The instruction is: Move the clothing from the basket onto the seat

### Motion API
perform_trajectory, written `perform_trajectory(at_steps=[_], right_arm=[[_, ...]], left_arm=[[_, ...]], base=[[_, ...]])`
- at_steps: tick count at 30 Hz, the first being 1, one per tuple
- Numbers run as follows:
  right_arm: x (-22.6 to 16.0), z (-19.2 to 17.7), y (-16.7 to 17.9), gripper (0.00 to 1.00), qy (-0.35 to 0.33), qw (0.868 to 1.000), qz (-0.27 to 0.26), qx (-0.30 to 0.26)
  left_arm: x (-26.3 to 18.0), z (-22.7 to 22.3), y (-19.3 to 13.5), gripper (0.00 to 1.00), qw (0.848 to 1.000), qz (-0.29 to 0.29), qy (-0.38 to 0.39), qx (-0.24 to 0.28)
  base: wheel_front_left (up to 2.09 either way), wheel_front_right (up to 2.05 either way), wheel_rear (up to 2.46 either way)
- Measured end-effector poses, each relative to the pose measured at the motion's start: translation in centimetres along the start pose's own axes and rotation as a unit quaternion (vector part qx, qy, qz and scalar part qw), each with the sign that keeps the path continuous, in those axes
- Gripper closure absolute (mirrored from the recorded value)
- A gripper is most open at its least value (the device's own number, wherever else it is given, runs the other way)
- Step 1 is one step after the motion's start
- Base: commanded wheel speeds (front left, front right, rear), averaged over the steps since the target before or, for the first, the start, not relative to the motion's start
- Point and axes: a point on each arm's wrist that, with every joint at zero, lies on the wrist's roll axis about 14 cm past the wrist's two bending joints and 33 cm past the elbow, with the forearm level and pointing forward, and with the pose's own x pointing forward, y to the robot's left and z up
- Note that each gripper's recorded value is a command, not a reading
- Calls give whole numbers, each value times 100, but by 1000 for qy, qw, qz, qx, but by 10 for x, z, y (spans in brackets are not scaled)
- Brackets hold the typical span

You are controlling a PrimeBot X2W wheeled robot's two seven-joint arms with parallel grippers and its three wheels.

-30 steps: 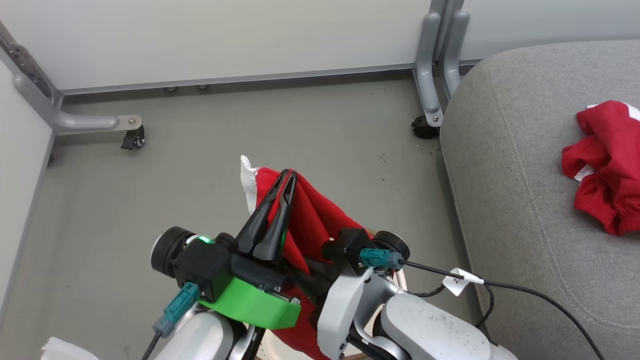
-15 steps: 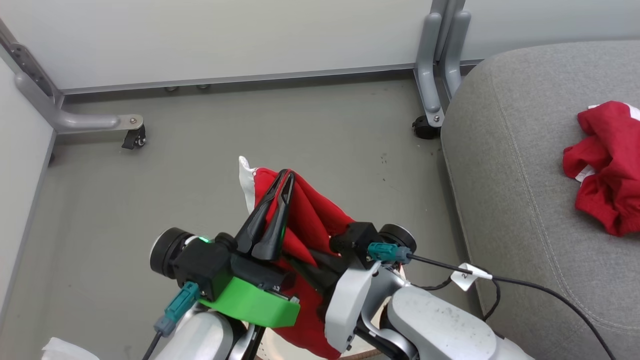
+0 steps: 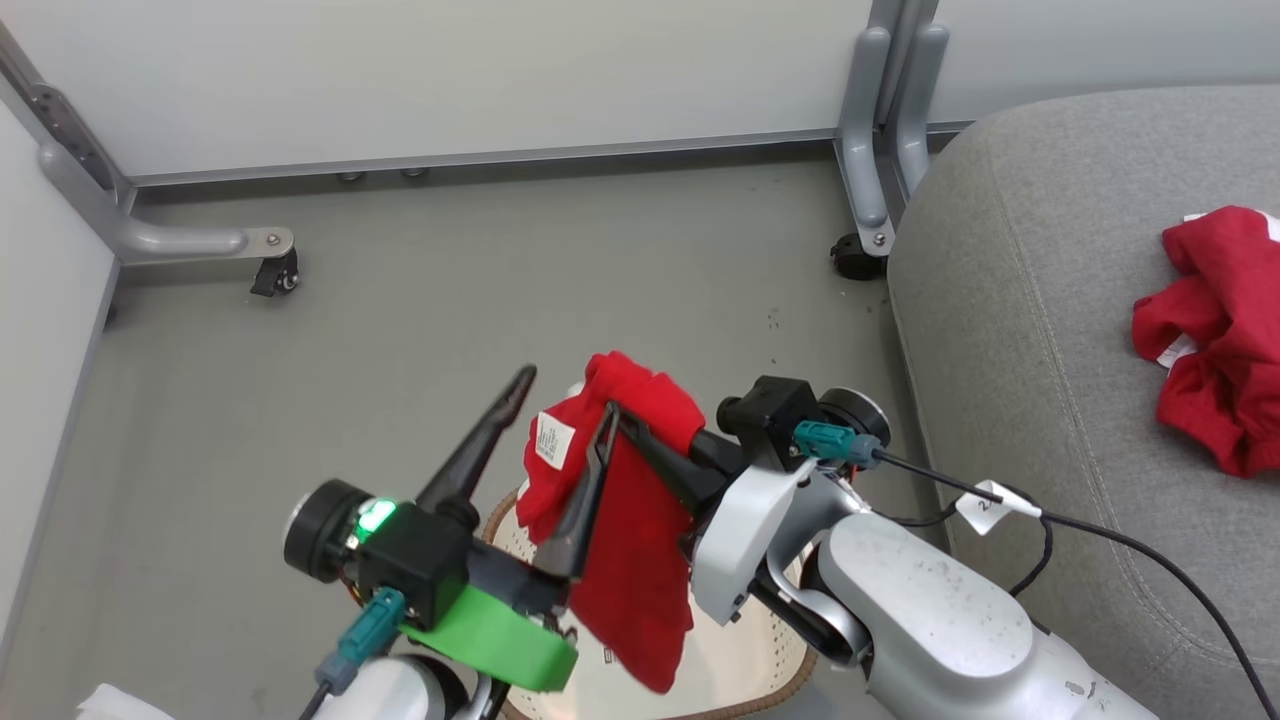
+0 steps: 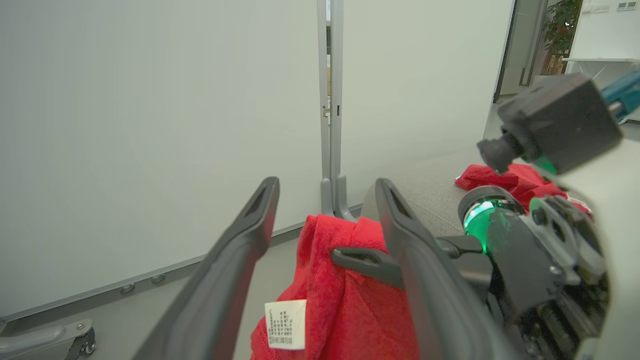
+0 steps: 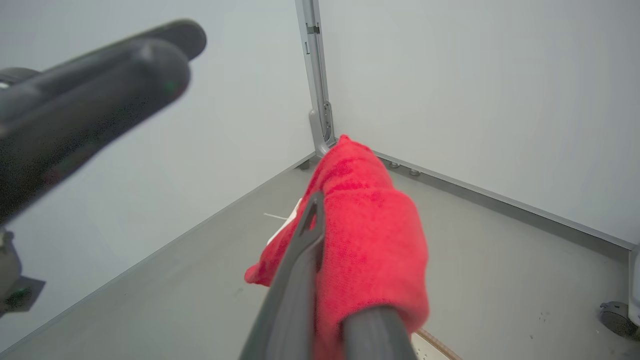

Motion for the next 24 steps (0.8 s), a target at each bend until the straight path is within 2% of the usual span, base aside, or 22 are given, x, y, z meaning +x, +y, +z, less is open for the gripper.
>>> perform_trajectory(at_steps=[10,24], right_arm=[[3,4,-9,100,-6,1000,-11,-4],[-2,1,-15,100,-10,1000,-26,3]], left_arm=[[-26,-43,-17,0,995,-32,96,-6],[-29,-58,-20,0,991,-44,125,-6]], base=[[0,0,0],[0,0,0]])
